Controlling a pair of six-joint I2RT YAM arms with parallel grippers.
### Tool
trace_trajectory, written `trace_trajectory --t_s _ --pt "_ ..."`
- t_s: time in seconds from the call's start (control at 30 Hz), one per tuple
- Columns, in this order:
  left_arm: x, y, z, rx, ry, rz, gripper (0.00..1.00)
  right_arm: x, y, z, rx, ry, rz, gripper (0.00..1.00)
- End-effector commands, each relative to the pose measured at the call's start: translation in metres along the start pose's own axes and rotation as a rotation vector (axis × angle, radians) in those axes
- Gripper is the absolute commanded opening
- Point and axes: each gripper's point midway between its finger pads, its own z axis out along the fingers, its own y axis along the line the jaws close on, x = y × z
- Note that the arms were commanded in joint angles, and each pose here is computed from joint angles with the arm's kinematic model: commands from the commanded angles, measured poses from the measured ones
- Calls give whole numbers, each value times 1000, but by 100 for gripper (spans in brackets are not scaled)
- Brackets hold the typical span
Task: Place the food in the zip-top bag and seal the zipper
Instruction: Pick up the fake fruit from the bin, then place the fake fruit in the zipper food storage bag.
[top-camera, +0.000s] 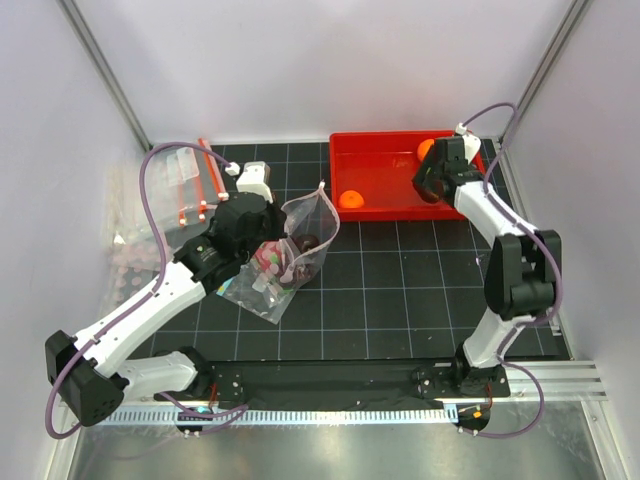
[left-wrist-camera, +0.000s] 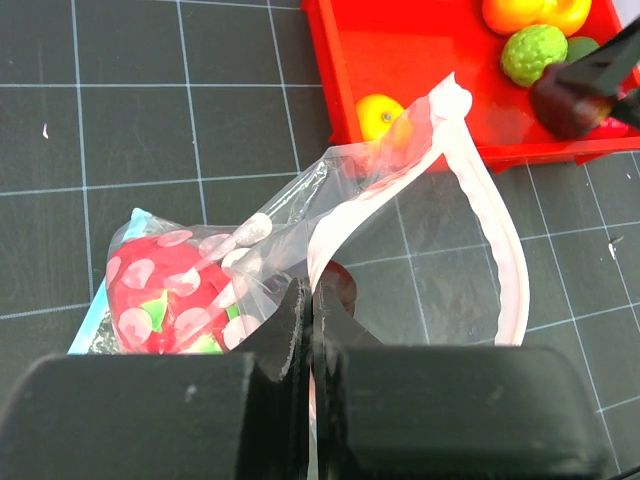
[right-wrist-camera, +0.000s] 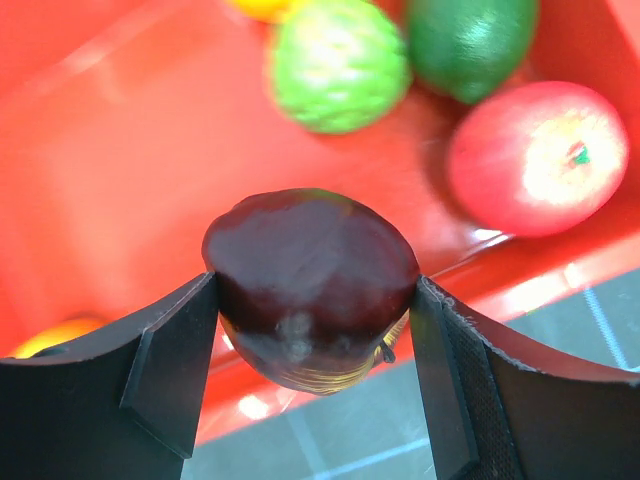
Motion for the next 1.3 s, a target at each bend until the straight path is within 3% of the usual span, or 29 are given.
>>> trace_trajectory --t_s 0.0,0.17,0.23,0.3,0.6,0.9,1.27 --pt "-17 -8 -2 29 -56 -31 0 -42 41 -57 -181 -151 79 40" --pt "-15 -9 -1 31 -49 -30 0 -51 72 -123 -363 -222 112 40" --pt "-14 -10 0 35 -45 -30 0 -35 89 -148 -449 -219 100 39" --pt "-14 -11 -1 40 -42 -31 0 -45 103 -192 -573 -298 119 38" --pt "-10 -12 4 42 -27 -29 0 -11 146 -319 -1072 -449 -16 36" --pt "-10 -12 3 43 -29 -30 0 46 191 -366 -1322 -483 -268 36" --pt "-18 -14 -9 74 -57 -46 0 83 218 -352 -1329 -407 -394 39"
